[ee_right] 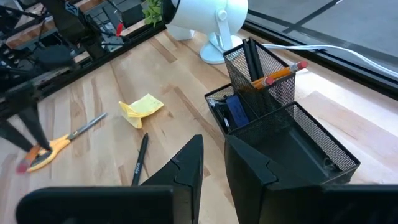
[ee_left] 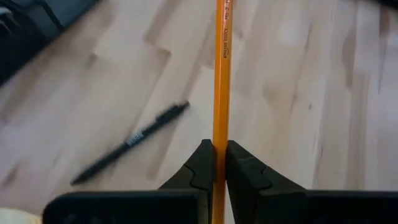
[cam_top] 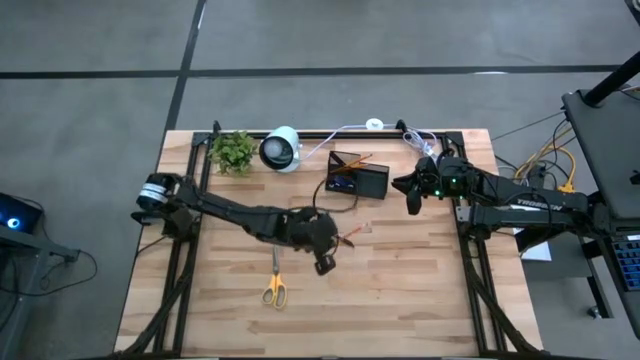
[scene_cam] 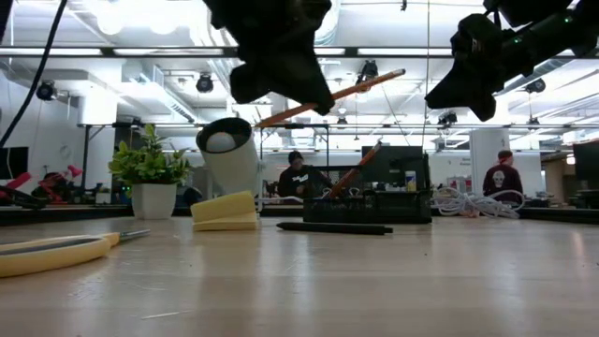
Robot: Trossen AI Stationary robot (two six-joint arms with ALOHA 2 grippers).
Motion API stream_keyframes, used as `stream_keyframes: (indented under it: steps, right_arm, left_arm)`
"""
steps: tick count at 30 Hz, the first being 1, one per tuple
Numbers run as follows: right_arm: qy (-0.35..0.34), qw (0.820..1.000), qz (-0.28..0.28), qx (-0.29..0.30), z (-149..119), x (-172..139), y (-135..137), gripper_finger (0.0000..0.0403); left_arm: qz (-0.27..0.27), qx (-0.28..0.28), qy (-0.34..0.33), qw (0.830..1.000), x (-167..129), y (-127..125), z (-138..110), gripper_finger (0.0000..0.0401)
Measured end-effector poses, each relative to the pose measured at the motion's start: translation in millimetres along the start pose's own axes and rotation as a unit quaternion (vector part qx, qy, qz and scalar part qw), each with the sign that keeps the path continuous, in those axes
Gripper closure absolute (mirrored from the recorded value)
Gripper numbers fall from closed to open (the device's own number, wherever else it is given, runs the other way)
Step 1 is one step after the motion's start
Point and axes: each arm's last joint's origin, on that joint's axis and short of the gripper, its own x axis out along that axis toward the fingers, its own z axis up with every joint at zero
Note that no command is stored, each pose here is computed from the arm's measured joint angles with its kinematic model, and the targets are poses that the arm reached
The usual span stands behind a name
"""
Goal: Pick and place office supplies into organizer
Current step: Put the pencil into the desk organizer
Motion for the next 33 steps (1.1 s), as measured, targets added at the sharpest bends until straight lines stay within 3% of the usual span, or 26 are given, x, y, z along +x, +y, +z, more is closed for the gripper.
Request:
stream_keyframes:
  steps: [17, 24, 33]
  right_arm:
    - [-0.016, 0.999, -0.040, 0.002, 1.0, 0.1, -2.3, 0.0346]
    - [-0.023, 0.999, -0.049, 0.002, 1.8, 0.1, -2.7, 0.0346]
    - [-0.025, 0.998, -0.049, 0.008, 1.9, 0.1, -2.7, 0.0346]
  left_arm:
    - [0.009, -0.065, -0.136, 0.989, -3.0, 50.0, 55.7, 0.0394]
    - [0.021, -0.021, -0.197, 0.980, -4.8, 70.0, 76.3, 0.0394]
    - [0.056, 0.036, -0.216, 0.974, -5.7, 101.4, 91.1, 0.0394]
